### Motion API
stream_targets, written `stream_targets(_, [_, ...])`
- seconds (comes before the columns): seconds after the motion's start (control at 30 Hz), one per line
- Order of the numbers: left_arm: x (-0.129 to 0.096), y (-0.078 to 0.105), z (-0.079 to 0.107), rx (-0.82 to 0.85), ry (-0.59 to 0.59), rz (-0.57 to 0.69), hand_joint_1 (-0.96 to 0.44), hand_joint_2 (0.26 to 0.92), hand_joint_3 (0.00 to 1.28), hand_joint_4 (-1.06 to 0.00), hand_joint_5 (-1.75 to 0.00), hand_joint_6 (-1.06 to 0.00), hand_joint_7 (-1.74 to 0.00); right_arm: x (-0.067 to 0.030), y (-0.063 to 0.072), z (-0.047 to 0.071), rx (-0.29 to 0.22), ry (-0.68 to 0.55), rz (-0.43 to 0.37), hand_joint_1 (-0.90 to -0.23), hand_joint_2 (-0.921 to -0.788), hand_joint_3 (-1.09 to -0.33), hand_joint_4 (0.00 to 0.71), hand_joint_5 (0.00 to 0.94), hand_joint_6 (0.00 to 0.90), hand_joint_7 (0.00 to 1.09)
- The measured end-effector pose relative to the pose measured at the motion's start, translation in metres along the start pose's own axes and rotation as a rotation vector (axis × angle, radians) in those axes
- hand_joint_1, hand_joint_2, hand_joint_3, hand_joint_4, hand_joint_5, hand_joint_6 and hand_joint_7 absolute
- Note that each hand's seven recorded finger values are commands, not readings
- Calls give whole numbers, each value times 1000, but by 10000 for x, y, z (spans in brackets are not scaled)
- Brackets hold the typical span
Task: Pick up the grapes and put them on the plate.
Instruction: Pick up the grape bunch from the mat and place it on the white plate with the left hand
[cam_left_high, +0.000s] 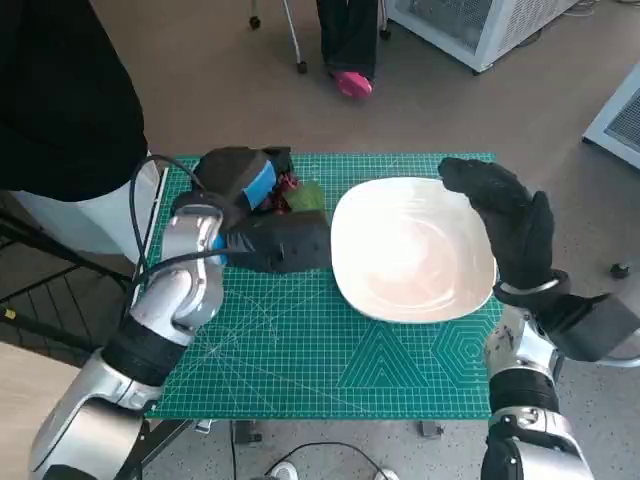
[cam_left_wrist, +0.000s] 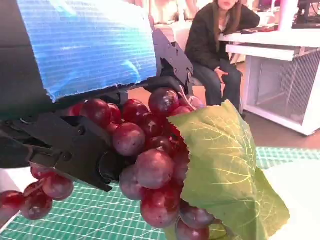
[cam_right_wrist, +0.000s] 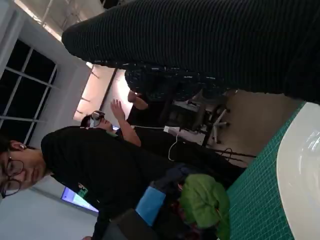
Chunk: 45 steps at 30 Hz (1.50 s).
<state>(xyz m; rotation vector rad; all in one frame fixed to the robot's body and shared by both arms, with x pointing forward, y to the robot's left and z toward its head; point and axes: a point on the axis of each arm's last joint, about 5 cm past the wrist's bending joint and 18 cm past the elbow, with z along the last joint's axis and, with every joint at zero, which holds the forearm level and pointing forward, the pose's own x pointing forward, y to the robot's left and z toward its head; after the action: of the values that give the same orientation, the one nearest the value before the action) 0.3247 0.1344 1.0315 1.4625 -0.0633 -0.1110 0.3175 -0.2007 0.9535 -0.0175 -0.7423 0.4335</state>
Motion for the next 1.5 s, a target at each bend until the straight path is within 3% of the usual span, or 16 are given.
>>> stream_targets(0.27, [-8, -12, 38, 16, -34, 2, 4, 921, 205, -474, -1558, -566, -1064, 0, -7, 5, 1, -7, -7, -442, -921, -539, 301, 3, 273, 6])
stream_targets(0.5, [18, -39, 162, 0, -80, -11, 4, 920, 158, -532, -1501, -616, -1008, 8, -13, 14, -4, -13, -6, -447, -921, -539, 301, 2, 273, 5])
stream_targets(0.73, [94, -66, 415, 2, -159, -26, 4, 921, 146, -558, -1470, -615, -1010, 17, -20, 29, -10, -24, -4, -452, -921, -538, 297, 0, 275, 5])
stream_targets(0.9, [157, -79, 604, 16, -221, -35, 4, 921, 211, -491, -1454, -514, -1210, 1, -39, 39, -16, -29, -5, -464, -921, -534, 294, 0, 276, 5])
stream_targets(1.17, [284, -94, 817, 28, -275, -52, 7, 921, 238, -456, -1578, -513, -1115, -41, -90, 68, -33, -38, -16, -482, -921, -525, 298, 3, 281, 7])
stream_targets(1.33, [337, -130, 937, 20, -303, -68, 4, 921, 278, -416, -1487, -430, -1342, -59, -105, 84, -45, -45, -17, -484, -921, -523, 300, 3, 284, 8])
stream_targets(1.5, [359, -210, 1038, 9, -321, -99, 3, 921, 327, -360, -1503, -364, -1458, -84, -114, 100, -57, -53, -24, -481, -921, -524, 301, 3, 286, 8])
